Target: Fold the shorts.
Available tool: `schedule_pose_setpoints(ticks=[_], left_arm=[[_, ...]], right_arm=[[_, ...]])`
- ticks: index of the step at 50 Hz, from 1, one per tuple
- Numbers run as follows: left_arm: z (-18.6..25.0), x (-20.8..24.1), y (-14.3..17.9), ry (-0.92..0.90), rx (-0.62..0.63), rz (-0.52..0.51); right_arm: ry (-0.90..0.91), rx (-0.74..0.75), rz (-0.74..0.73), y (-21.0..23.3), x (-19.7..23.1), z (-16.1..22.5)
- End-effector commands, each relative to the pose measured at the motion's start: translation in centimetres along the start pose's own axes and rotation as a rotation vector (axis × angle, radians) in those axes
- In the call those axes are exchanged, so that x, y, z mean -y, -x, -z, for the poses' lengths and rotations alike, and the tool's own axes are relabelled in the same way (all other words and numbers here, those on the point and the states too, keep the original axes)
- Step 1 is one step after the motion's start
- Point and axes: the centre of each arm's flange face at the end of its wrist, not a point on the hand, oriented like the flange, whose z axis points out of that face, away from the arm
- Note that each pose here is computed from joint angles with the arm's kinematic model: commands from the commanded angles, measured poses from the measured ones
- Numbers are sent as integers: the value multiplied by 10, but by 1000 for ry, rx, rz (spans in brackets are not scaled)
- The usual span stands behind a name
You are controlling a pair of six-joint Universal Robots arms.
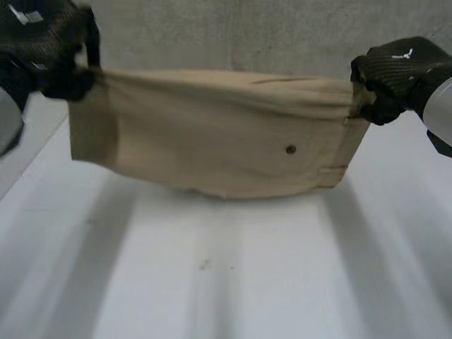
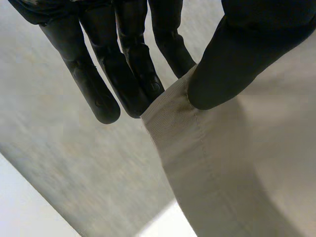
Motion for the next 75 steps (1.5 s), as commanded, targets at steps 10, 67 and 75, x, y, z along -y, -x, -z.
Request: schedule_pose_setpoints(ticks=[10,67,75], left_arm=[[-93,-113,-43,301,-111,-17],[22,-161,-79,383,-169,-107],[81,-163,-89,574,-316,-131]], right_arm=[[114,72,41,46,-68,-69],[173,151,119,89,-117,-47],[449,288,124,92,-139,-6]])
